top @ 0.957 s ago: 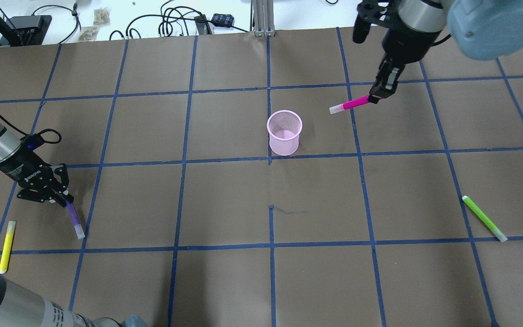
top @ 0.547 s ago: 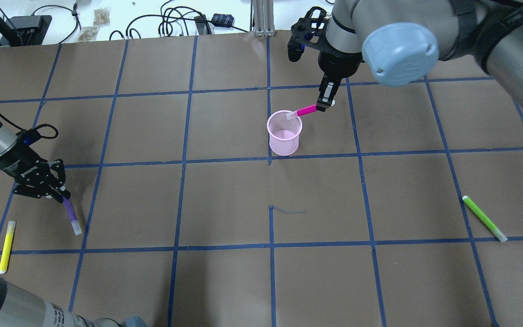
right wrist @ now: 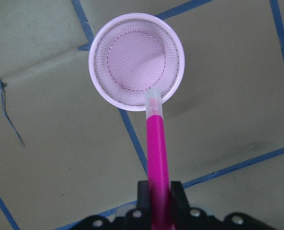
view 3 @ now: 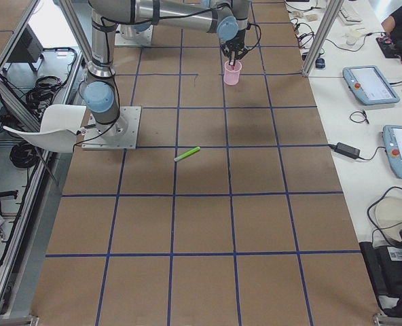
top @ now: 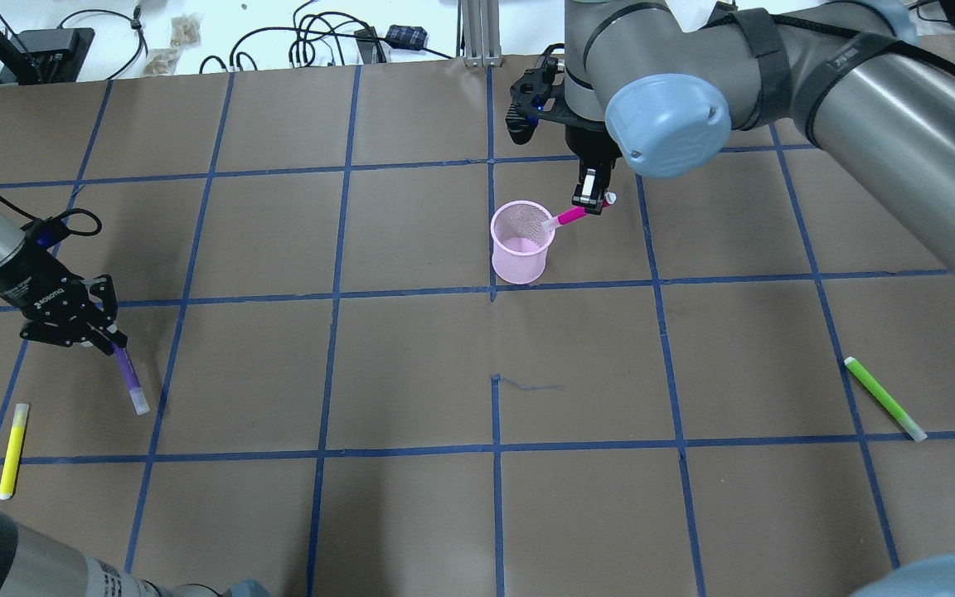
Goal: Insert purple and pink pens into pink cup
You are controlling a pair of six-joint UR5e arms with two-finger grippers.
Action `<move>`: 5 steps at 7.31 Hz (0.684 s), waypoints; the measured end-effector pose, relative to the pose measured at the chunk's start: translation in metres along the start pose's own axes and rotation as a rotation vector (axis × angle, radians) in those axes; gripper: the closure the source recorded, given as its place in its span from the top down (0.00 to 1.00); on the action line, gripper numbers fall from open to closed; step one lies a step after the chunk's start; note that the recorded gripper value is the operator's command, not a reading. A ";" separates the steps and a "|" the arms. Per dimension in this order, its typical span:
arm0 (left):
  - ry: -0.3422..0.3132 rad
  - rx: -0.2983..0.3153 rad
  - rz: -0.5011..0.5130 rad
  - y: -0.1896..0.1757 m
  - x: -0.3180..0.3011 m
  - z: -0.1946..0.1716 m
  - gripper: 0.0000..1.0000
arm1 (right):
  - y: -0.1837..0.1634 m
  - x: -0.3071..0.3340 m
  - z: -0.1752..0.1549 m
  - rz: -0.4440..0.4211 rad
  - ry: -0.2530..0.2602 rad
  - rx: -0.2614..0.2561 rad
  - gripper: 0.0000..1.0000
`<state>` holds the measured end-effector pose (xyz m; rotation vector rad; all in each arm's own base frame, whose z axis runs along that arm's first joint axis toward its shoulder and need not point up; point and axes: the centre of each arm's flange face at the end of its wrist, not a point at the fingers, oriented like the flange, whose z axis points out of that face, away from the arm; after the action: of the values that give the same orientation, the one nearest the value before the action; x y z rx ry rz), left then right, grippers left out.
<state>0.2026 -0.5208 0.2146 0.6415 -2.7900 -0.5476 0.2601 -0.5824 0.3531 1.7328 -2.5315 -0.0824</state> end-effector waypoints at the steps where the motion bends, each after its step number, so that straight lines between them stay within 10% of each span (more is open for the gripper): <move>1: -0.003 0.006 0.004 0.001 0.003 -0.002 0.00 | -0.009 -0.004 -0.004 0.008 0.008 0.003 0.00; 5: -0.012 0.030 0.011 0.004 0.008 -0.010 0.00 | -0.035 -0.014 0.011 0.054 -0.001 -0.007 0.13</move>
<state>0.1974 -0.5238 0.2264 0.6312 -2.8162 -0.5098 0.2966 -0.5818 0.3392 1.6606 -2.5736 -0.0897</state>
